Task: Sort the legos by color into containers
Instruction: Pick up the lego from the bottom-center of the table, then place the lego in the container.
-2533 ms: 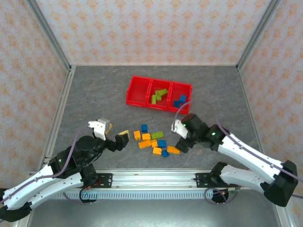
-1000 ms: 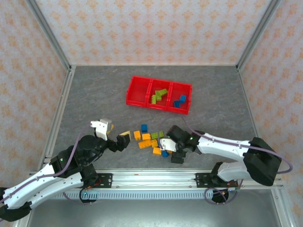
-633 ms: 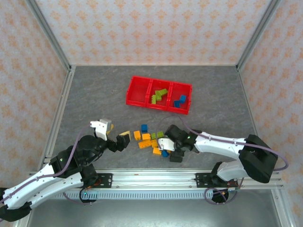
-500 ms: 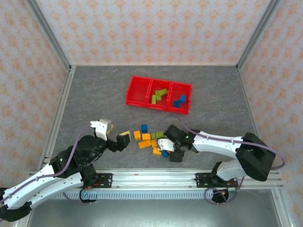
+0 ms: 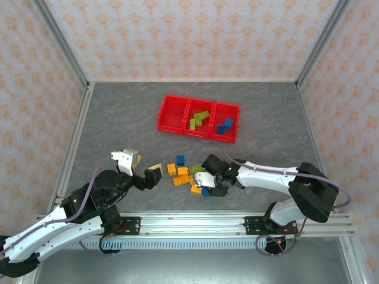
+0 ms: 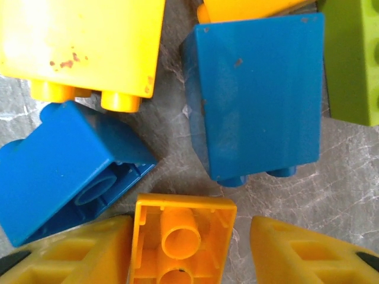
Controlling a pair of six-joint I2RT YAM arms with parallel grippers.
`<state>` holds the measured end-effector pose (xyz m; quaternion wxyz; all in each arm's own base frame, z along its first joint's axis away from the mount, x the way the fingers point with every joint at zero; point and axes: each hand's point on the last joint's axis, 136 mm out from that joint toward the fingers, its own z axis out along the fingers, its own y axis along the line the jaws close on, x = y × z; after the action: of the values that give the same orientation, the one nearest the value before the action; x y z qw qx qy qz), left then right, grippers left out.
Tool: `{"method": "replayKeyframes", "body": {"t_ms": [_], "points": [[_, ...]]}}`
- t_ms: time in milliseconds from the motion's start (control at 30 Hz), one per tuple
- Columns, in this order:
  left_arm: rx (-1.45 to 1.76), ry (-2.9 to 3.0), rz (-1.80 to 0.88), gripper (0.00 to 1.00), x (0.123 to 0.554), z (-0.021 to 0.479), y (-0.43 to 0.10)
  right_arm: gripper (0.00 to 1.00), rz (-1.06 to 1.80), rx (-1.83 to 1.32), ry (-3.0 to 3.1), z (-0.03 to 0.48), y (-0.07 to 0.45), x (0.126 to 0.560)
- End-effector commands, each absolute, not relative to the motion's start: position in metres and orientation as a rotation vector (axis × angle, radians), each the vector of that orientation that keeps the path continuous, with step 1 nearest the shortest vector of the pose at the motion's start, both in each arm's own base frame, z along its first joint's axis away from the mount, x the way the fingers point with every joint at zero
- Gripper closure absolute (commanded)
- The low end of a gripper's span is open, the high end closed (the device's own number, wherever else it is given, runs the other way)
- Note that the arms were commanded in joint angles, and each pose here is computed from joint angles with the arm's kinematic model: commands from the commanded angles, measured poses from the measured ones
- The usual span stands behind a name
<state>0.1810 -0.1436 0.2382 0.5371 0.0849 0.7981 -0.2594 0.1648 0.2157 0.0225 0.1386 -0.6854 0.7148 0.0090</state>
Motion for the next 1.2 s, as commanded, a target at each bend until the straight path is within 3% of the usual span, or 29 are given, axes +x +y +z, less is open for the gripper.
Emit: {"method": "replayKeyframes", "body": {"t_ms": [0,67,267,400,700,933,1167], "points": [[0.209,1.878,-0.617,0.01,0.181,0.24,-0.143,0.47,-0.017,-1.981,2.077,0.025,0.212,0.168],[0.208,1.876,-0.618,0.01,0.181,0.241,-0.142,0.47,-0.013,-1.997,2.076,0.024,0.21,0.165],[0.207,1.872,-0.62,0.01,0.181,0.242,-0.142,0.67,-0.008,-1.999,2.07,0.029,0.21,0.163],[0.205,1.871,-0.619,0.01,0.181,0.242,-0.142,0.75,-0.01,-1.937,2.069,0.044,0.212,0.168],[0.21,1.874,-0.619,0.01,0.181,0.241,-0.143,0.84,0.115,-1.584,1.983,0.138,0.248,0.195],[0.188,1.856,-0.613,0.01,0.181,0.246,-0.138,0.83,0.427,-0.989,1.799,0.268,0.307,0.268],[0.149,1.831,-0.607,0.01,0.181,0.251,-0.129,0.8,0.513,-0.519,1.834,0.293,0.335,0.36]]}}
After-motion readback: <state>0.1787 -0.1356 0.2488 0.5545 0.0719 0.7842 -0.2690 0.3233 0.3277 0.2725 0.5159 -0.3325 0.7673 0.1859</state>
